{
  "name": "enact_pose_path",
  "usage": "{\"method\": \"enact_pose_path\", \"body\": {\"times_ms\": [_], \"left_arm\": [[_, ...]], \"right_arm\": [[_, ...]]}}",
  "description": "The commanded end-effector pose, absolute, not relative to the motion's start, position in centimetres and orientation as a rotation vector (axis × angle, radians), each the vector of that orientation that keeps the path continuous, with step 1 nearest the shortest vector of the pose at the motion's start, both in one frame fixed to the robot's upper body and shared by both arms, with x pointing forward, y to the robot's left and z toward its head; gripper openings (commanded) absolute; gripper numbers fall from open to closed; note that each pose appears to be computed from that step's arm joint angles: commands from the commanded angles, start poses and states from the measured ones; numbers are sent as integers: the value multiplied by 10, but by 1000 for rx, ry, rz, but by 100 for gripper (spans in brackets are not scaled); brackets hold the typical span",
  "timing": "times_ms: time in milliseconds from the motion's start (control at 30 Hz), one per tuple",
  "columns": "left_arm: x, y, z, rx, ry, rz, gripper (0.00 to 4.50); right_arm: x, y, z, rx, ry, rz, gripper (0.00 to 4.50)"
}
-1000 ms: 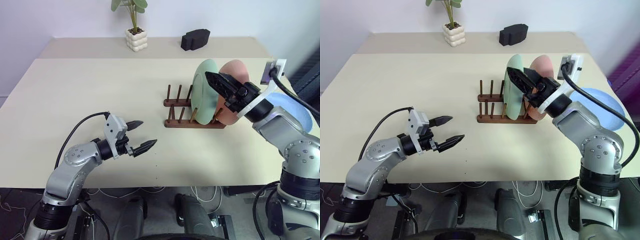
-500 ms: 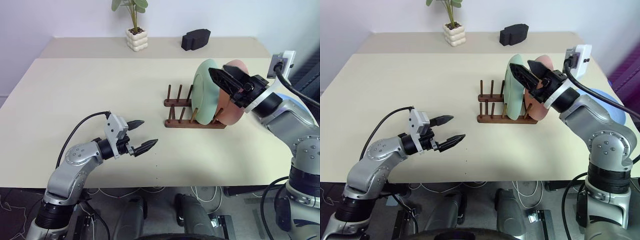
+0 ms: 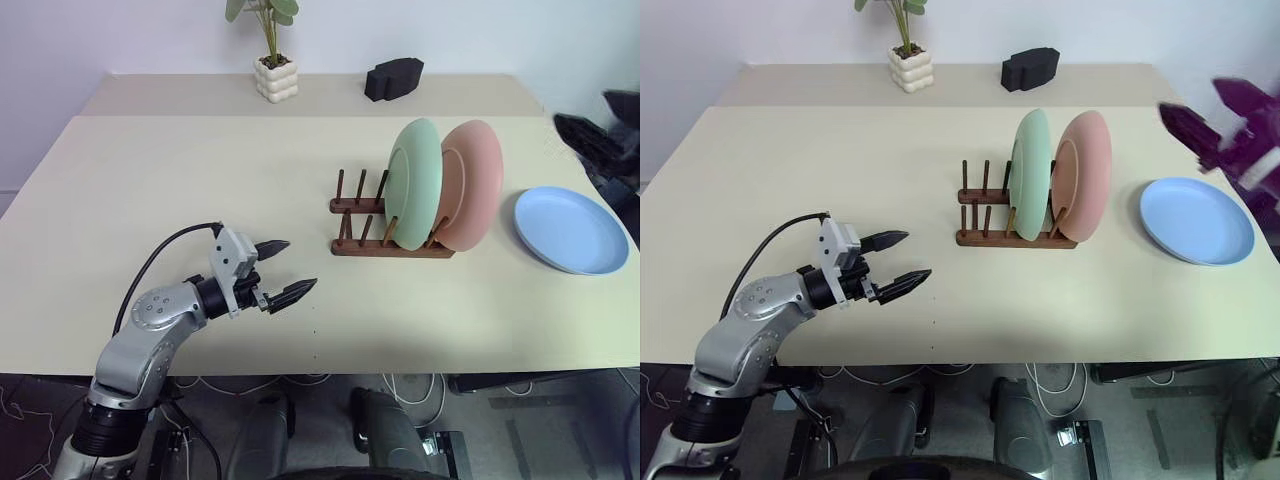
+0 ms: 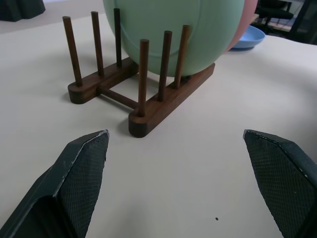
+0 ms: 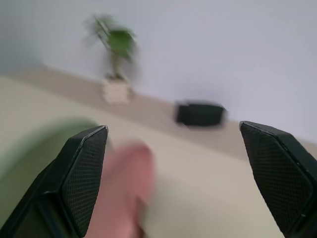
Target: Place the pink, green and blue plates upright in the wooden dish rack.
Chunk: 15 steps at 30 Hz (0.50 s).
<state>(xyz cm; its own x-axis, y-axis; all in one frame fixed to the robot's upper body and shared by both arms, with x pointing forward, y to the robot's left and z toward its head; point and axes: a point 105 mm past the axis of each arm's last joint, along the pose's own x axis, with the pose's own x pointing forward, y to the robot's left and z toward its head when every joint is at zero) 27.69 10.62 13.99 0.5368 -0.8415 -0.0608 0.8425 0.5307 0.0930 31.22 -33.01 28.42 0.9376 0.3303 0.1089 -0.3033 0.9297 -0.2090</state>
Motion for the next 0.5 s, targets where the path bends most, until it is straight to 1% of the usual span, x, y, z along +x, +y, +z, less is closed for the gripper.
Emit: {"method": "enact_pose_path", "body": {"times_ms": [33, 100, 200, 267, 500], "left_arm": [[275, 100, 147, 131, -28, -1037, 450], [275, 100, 146, 132, -26, -1040, 450], [277, 99, 145, 134, -25, -1045, 450], [277, 99, 146, 136, -25, -1047, 450], [278, 101, 146, 142, -25, -1035, 450]], "right_arm": [[304, -352, 277, -277, -99, 289, 427], [300, -361, 249, -316, 15, 289, 427], [296, -369, 190, -437, 247, 284, 427], [298, -372, 164, -488, 317, 264, 427], [310, -373, 122, -521, 392, 237, 427]]}}
